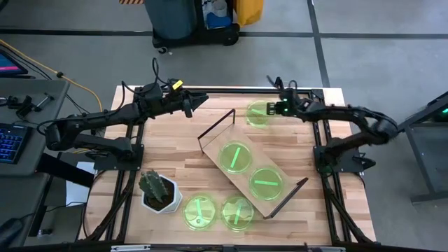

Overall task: Place and stack plates onto a shelf
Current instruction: Stack the top center transparent green plate on top of the left transparent green plate on the shelf

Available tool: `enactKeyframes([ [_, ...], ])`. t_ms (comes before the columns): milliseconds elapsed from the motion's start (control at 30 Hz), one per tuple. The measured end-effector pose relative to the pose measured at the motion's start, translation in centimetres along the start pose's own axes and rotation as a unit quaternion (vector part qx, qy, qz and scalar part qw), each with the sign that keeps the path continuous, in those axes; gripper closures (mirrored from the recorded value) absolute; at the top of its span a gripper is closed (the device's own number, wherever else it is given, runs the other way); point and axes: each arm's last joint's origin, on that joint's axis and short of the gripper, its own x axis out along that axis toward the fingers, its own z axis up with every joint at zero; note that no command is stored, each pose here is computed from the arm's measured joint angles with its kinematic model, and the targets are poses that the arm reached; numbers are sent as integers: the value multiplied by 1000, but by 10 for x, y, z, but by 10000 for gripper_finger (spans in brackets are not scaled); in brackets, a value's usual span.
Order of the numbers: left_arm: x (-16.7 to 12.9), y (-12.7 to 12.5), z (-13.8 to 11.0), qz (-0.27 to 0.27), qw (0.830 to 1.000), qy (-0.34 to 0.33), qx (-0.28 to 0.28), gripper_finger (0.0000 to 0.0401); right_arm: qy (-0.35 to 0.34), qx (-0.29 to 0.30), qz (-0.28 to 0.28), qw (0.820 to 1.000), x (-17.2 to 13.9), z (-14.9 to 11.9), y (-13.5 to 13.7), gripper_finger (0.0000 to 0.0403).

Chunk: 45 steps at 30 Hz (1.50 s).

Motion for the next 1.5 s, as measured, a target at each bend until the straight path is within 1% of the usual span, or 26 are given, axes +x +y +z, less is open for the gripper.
enactKeyframes([
  [100, 0, 0, 0, 0, 1000, 0, 0, 240, -4, 13, 32, 999, -16, -3, -9, 403],
  [267, 0, 0, 0, 1, 1000, -1, 1, 240, -13, 24, 81, 996, -36, -12, -14, 403],
  [367, 0, 0, 0, 6, 1000, -5, 1, 240, 0, 46, 78, 996, -40, -17, -17, 403],
  [467, 0, 1, 1, 12, 1000, -9, 0, 240, 6, 62, 67, 996, -38, -20, -19, 402],
  [567, 0, 0, 1, 11, 1000, -11, 4, 240, 11, 68, 61, 996, -33, -21, -20, 395],
  [633, 0, 0, 1, 11, 1000, -11, 5, 240, 11, 68, 62, 996, -28, -21, -18, 380],
  [733, 0, 0, 1, 11, 1000, -11, 5, 240, 1, 73, 65, 995, -18, -19, -18, 338],
  [933, 0, 0, 1, 11, 1000, -11, 5, 240, -12, 91, 53, 994, 6, -14, -24, 235],
  [1067, 0, 0, 1, 11, 1000, -11, 5, 240, -3, 94, 45, 995, 24, -18, -27, 192],
  [1167, 0, 0, 1, 11, 1000, -11, 5, 240, 9, 93, 52, 994, 36, -24, -26, 179],
  [1367, 0, 0, 1, 9, 1000, -8, 21, 240, 7, 84, 62, 994, 52, -31, -23, 176],
  [1433, 0, 0, 0, 10, 1000, -6, 22, 240, 13, 82, 58, 995, 56, -33, -23, 180],
  [1500, 0, 1, 0, 11, 1000, -5, 22, 240, 13, 67, 51, 996, 57, -36, -22, 197],
])
